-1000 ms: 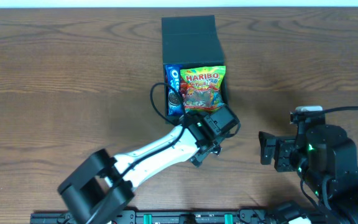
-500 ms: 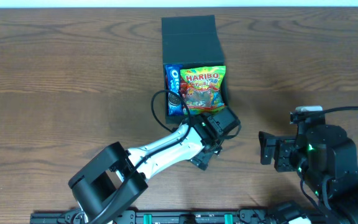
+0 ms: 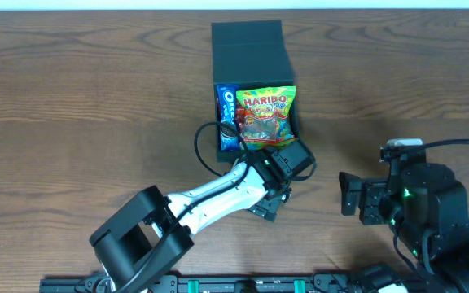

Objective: Pack container
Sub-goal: 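Move the left gripper down to the black Mars bar, then close the left gripper on the Mars bar's end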

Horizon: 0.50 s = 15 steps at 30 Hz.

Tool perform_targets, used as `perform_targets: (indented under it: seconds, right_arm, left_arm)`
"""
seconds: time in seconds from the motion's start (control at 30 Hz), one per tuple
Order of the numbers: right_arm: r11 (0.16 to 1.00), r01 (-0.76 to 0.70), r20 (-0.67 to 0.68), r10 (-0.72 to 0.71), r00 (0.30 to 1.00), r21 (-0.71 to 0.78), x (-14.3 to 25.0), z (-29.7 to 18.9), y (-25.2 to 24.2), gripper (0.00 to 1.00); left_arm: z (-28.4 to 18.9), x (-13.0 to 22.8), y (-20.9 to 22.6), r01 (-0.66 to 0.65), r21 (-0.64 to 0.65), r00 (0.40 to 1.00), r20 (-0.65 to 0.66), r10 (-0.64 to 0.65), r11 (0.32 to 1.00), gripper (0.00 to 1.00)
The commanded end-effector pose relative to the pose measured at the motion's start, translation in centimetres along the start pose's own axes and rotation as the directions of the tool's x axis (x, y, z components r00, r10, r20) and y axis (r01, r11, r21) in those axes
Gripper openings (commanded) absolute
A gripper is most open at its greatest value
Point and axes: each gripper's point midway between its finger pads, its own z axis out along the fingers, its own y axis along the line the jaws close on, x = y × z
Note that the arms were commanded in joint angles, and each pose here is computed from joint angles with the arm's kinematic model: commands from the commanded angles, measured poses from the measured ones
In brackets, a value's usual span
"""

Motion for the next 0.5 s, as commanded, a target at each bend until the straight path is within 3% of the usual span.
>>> perform_targets:
  seconds: [0.0,0.47]
  right_arm:
    - [1.0,-0.008,0.006,0.008,1.0,0.007,-0.1,-0.1,-0.1,0.99]
    - [1.0,-0.008,0.006,0.008,1.0,0.007,-0.1,-0.1,-0.1,0.99]
  left_arm:
    - [0.5,-1.0,0.2,0.046,0.001,0.998,0.048,-0.046,0.999,0.95]
    - [1.6,-1.5,0.0,0.069,0.0,0.995,0.069,-0.069,0.998,0.95]
